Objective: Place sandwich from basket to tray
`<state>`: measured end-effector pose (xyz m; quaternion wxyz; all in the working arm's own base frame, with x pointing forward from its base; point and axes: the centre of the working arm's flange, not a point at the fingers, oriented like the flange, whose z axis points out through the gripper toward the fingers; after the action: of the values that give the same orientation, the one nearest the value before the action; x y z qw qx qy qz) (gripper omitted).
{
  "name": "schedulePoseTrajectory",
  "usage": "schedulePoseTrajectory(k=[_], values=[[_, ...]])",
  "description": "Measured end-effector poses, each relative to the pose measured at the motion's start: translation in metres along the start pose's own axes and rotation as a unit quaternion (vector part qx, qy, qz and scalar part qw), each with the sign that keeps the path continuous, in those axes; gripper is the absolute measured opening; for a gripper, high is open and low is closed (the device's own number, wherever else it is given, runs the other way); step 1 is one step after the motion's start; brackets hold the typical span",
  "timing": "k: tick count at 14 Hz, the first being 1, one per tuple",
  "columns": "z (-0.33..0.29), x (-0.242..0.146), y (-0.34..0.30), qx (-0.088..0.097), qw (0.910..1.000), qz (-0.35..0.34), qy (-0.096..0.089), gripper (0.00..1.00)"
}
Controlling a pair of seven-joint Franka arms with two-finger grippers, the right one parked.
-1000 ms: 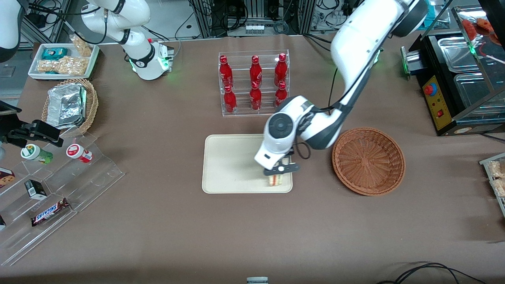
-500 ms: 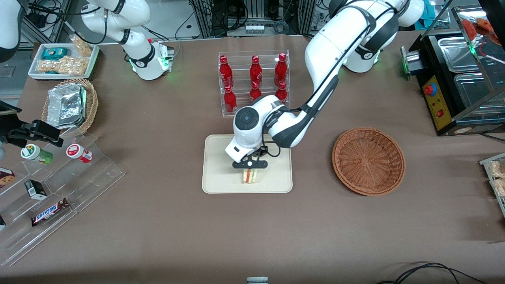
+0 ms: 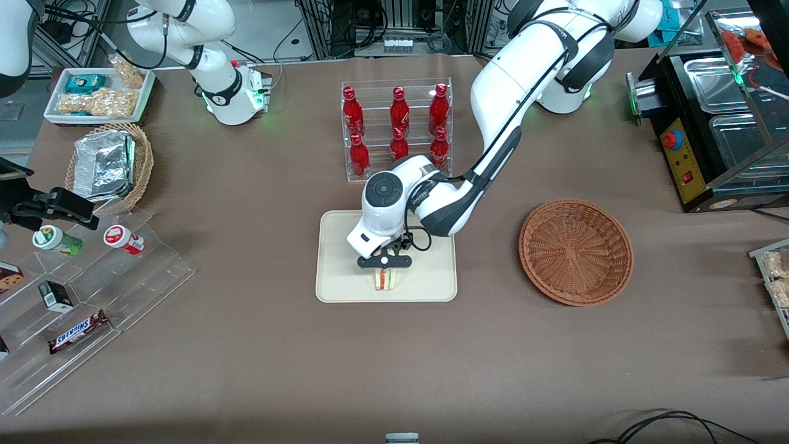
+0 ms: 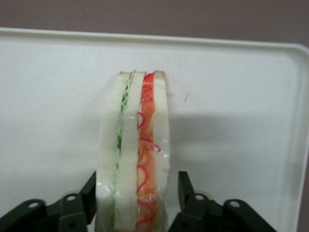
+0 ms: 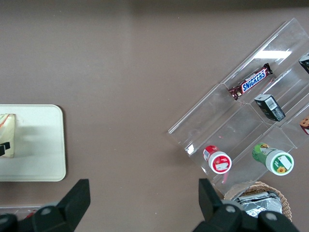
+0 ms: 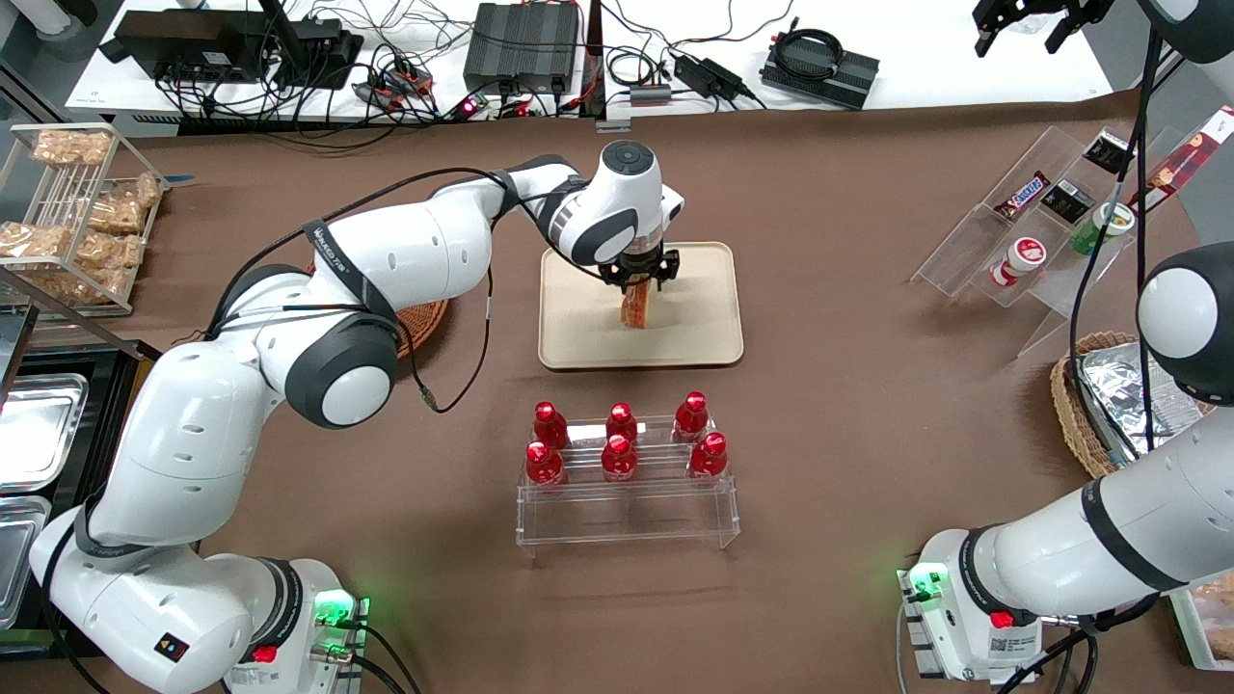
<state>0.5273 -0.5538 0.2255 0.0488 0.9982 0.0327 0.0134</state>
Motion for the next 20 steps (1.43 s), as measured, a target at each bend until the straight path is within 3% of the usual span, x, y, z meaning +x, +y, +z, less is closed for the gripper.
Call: schedulePoseTrajectory(k=[2,3,4,7,9,12,14,17,20], values=[[-0.006,0.004,0.002,-0.008,0.9993,-0.036,0.007,0.96],[-0.013,0.009,0.002,-0.012,0.9988,-0.046,0.013,1.0],[-0.024,0.015,0.001,-0.01,0.9983,-0.054,0.018,1.0],[-0.082,0.038,-0.017,0.02,0.9965,-0.077,0.026,1.0],[-0.142,0.058,-0.041,0.027,0.994,-0.1,0.034,1.0],[-0.234,0.069,-0.085,0.04,0.9898,-0.135,0.024,1.0],[-0.288,0.069,-0.132,0.046,0.9917,-0.12,0.002,1.0],[-0.357,0.074,-0.239,0.042,0.994,-0.079,-0.064,1.0],[-0.414,0.074,-0.359,0.054,0.9905,-0.058,-0.112,1.0]])
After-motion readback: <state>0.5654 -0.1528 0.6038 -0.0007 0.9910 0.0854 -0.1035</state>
